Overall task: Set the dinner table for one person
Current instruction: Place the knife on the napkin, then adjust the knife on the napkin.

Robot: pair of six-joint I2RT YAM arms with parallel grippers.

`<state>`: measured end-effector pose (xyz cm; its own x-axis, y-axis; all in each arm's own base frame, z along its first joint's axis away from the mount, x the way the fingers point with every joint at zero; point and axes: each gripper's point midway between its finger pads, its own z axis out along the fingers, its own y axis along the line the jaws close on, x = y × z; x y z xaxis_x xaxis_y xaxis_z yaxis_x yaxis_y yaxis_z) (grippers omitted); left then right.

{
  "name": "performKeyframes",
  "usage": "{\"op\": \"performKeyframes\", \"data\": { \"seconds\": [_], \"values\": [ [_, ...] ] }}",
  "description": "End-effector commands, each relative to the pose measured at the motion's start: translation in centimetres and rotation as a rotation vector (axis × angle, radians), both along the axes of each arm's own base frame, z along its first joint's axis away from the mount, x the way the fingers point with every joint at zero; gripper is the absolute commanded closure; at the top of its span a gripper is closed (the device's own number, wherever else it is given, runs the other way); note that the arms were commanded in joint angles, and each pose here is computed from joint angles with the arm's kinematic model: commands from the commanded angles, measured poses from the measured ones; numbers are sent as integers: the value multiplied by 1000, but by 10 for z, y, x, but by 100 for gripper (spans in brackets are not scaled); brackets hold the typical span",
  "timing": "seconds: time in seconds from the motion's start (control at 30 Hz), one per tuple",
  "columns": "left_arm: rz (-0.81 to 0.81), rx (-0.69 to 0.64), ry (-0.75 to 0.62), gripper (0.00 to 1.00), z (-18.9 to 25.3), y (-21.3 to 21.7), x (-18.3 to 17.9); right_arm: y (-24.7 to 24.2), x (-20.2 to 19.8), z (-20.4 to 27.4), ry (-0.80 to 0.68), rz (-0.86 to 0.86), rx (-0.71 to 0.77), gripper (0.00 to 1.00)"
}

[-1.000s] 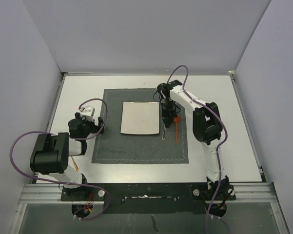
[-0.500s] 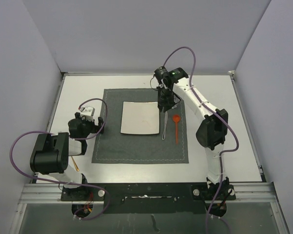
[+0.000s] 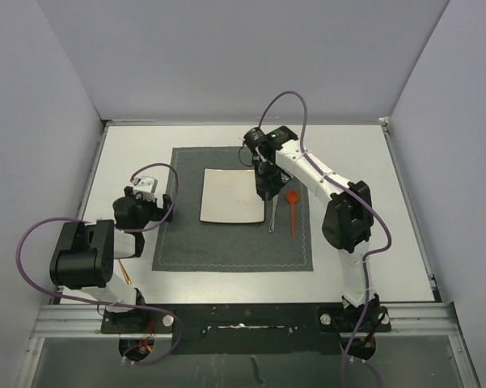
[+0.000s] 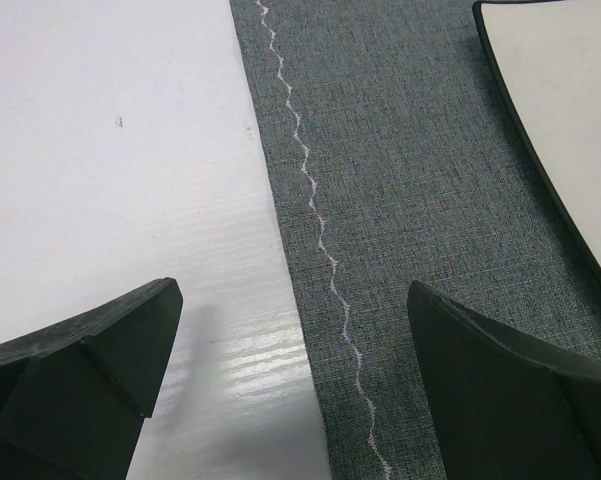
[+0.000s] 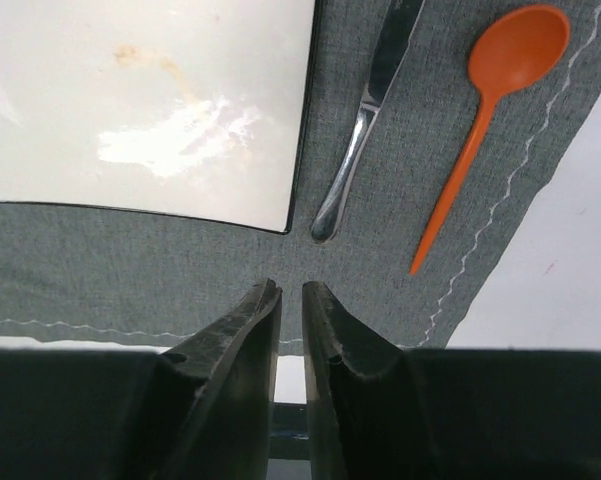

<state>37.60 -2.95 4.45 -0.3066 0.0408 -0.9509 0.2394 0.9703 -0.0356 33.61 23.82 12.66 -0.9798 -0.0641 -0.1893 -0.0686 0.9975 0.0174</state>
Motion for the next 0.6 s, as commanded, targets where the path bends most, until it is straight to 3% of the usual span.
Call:
{"op": "performKeyframes", "data": {
  "seconds": [0.0, 0.13, 0.33, 0.57],
  "values": [
    [-6, -3, -68, 2, 14, -1, 7, -14, -2, -8, -46, -38, -88, 87],
    [-6, -3, -68, 2, 14, 0, 7, -22, -12, -28, -40, -79, -106, 98],
    [-7, -3, -68, 2, 14, -1, 7, -30, -22, -58, -31, -128, -116, 100],
    [-6, -3, -69, 2, 14, 0, 7, -25, -17, -60, -62, -145, -87, 100]
  ]
}}
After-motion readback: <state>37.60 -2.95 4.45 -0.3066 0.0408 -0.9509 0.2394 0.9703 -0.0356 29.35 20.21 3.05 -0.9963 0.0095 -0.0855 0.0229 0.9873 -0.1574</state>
